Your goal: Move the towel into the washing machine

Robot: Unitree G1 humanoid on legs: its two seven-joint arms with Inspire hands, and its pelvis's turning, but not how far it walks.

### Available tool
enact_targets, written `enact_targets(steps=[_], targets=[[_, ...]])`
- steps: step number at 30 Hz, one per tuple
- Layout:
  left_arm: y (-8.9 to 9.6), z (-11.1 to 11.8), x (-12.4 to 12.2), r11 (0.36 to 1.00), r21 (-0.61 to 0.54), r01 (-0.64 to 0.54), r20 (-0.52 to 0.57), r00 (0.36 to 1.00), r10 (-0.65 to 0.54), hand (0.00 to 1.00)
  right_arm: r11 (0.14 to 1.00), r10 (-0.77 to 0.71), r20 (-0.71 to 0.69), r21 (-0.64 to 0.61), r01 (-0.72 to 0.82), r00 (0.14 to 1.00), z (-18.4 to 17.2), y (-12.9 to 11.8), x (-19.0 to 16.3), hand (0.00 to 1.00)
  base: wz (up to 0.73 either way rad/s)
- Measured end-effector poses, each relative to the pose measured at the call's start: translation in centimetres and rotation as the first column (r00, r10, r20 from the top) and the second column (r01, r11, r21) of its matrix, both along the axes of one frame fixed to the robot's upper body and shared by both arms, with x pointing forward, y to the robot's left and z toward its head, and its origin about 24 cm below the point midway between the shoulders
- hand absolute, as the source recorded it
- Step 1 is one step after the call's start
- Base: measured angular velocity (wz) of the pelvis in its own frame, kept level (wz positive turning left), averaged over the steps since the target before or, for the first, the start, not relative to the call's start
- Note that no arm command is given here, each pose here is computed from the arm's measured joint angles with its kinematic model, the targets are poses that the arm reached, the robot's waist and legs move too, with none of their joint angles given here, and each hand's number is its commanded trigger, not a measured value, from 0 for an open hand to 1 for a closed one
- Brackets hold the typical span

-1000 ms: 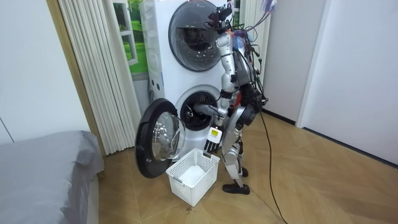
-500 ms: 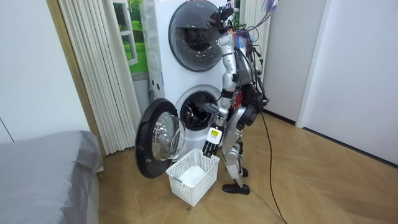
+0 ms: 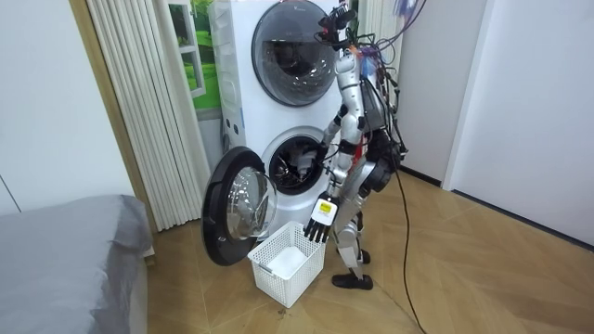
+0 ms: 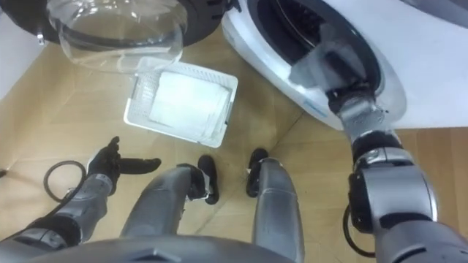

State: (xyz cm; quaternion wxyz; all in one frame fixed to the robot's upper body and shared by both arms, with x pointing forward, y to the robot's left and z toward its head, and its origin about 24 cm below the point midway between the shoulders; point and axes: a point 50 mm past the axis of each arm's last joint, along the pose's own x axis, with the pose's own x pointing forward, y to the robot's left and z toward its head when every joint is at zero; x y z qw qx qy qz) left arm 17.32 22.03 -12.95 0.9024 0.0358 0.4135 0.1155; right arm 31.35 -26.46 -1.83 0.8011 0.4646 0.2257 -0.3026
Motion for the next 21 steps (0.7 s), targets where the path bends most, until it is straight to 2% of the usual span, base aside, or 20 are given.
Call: enact_targets(steps=[2, 4, 10, 21], targets=[[0.1, -0.1, -0.1, 1.0, -0.001, -0.008, -0.007, 1.0, 0.008, 0.0, 0.997, -0.038, 0.043, 0.068, 0.035, 0.998, 0.8, 0.0, 0.7, 1.0, 0.0], [0.1, -0.1, -0.1, 1.0, -0.003, -0.006, -0.015, 1.0, 0.006, 0.0, 0.993, -0.062, 0.066, 0.107, 0.055, 0.996, 1.3, -0.2, 1.0, 0.0, 0.13], [0.2, 0.4, 0.0, 1.0, 0.008, -0.016, 0.023, 1.0, 0.015, 0.0, 0.967, -0.157, 0.089, 0.217, 0.135, 0.983, 2.4, -0.7, 1.4, 0.0, 0.11], [-0.2, 0.5, 0.1, 0.998, 0.03, -0.053, 0.029, 0.998, 0.052, 0.0, 0.926, -0.265, -0.014, 0.276, 0.258, 0.964, 3.0, -1.4, 1.6, 0.0, 0.03]])
